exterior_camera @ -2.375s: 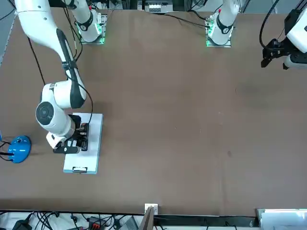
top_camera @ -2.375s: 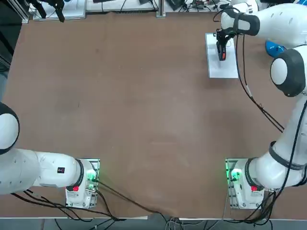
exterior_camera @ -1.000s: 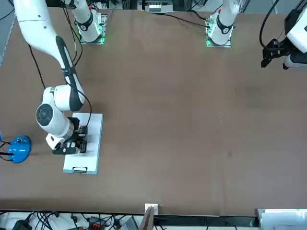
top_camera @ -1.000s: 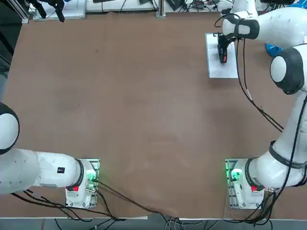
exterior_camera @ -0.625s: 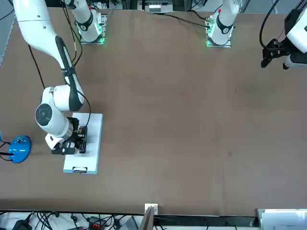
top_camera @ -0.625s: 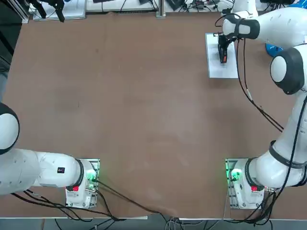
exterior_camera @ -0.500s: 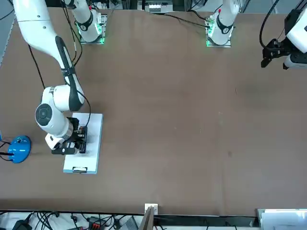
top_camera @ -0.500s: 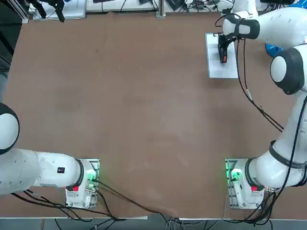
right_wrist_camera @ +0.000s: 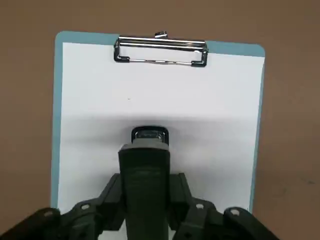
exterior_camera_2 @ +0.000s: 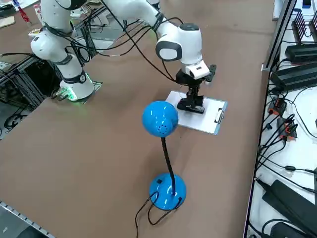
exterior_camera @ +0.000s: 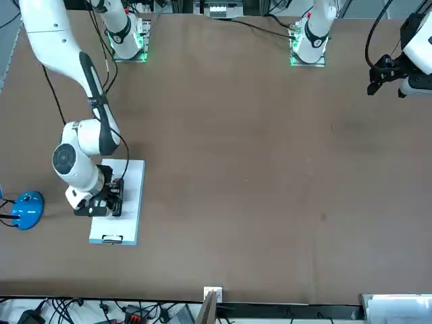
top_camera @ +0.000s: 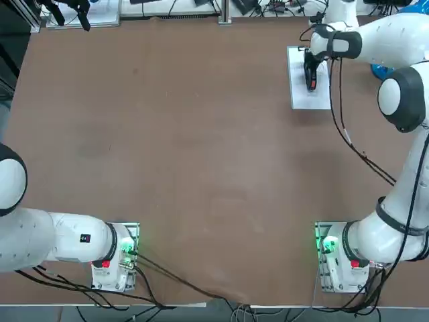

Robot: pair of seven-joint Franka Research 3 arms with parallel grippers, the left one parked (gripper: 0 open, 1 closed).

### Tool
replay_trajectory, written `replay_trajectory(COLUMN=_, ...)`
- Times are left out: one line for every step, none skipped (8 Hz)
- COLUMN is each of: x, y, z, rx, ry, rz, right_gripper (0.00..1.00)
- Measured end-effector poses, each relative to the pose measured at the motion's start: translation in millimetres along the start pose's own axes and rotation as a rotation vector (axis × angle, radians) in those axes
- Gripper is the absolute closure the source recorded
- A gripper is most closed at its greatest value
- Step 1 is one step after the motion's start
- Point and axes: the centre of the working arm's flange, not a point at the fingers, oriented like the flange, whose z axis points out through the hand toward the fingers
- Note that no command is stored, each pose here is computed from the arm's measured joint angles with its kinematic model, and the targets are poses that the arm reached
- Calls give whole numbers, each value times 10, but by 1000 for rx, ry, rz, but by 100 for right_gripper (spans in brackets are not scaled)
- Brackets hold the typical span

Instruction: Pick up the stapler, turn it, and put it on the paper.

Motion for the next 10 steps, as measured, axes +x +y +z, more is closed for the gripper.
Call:
replay_trajectory(x=-3, y=4, z=-5, rx=0, ry=0, rz=-6, right_gripper=58)
replay_trajectory(x=-2, y=7, z=-6, rx=0, ry=1, rz=-7, right_gripper=58)
replay_trajectory(x=-2, y=5, z=-6, rx=0, ry=1, rz=-7, right_gripper=56)
replay_trajectory(x=1, y=4, z=-9, rx=1, ry=4, rz=-5, right_gripper=39)
replay_trajectory(x=8, y=3, z=-18, rx=1, ry=9, rz=-3, right_gripper=22)
replay_trajectory(x=28, y=-2, z=-55, rx=3, ry=20, rz=-3, right_gripper=2)
replay_trajectory(x=55, y=-17, z=-154, rx=6, ry=36, rz=-4, right_gripper=0)
replay_trajectory(x=83, y=-31, z=-324, rx=8, ry=43, rz=-5, right_gripper=0)
replay_trajectory(x=111, y=-28, z=-575, rx=7, ry=32, rz=-5, right_gripper=0)
replay_trajectory(x=150, y=-22, z=-886, rx=5, ry=16, rz=-3, right_gripper=0)
